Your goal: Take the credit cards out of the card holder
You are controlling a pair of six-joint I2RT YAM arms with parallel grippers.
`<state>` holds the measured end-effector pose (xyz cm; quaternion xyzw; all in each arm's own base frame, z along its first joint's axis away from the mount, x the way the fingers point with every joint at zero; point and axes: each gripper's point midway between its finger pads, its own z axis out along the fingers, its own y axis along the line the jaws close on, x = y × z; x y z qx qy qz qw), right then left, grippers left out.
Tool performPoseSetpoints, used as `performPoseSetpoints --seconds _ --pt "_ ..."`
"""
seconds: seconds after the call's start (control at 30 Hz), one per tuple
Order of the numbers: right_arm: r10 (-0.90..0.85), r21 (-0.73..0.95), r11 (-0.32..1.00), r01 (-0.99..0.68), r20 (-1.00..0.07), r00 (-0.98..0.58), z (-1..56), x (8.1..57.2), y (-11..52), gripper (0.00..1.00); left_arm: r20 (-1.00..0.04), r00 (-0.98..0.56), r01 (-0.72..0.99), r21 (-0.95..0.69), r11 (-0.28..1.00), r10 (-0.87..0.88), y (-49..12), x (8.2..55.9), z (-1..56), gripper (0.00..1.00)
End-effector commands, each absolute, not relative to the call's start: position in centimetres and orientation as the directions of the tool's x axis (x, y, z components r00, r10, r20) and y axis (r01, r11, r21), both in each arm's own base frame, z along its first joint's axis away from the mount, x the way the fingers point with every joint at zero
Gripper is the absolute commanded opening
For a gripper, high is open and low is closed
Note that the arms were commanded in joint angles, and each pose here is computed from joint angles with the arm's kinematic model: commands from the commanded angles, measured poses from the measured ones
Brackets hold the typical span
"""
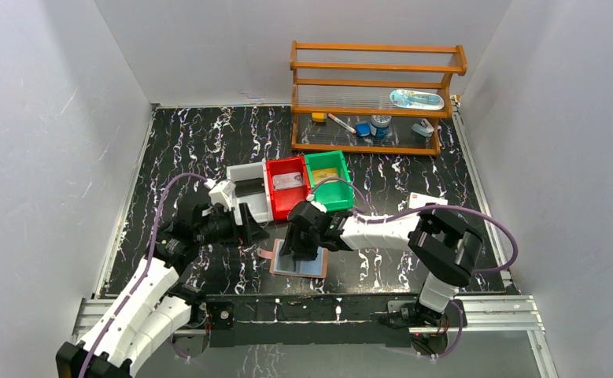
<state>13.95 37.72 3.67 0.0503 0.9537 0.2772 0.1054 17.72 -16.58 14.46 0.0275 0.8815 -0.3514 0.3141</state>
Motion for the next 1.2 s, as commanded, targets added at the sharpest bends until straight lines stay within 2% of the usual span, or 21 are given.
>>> performPoseSetpoints --seconds 0.0,0.1,0.2,0.23,0.43,0.7,1.17 --pt "0.138 0.478 0.876 0.058 -0.134 -0.981 1.7 12.5 36.2 0.56 -0.431 -0.892 0.262 -0.737 0.623 -0.136 -19.0 15.2 15.3 0.70" --pt "0.141 0.439 0.897 0.047 -0.185 -0.972 3.0 13.6 36.1 0.61 -0.431 -0.889 0.234 -0.719 0.654 -0.155 -18.6 15.6 14.7 0.70" --pt "0.080 0.318 0.947 -0.033 -0.335 -0.939 6.7 14.8 36.5 0.68 -0.530 -0.823 0.203 -0.610 0.766 -0.204 -16.1 17.3 14.9 0.74" --pt "0.071 0.286 0.957 -0.035 -0.352 -0.933 7.2 14.8 36.5 0.70 -0.549 -0.808 0.190 -0.587 0.787 -0.214 -15.4 17.4 15.0 0.75" --pt "0.037 0.133 0.991 -0.007 -0.327 -0.944 4.1 14.7 36.4 0.75 -0.628 -0.731 0.147 -0.526 0.838 -0.266 -13.1 17.8 15.7 0.78" --pt "0.022 0.121 0.993 -0.014 -0.291 -0.956 2.4 14.0 36.3 0.76 -0.635 -0.722 0.136 -0.519 0.844 -0.274 -12.8 18.0 15.7 0.78" --pt "0.051 0.158 0.987 -0.009 -0.373 -0.926 6.6 15.4 37.0 0.76 -0.638 -0.718 0.134 -0.518 0.845 -0.277 -12.8 18.0 15.8 0.79"
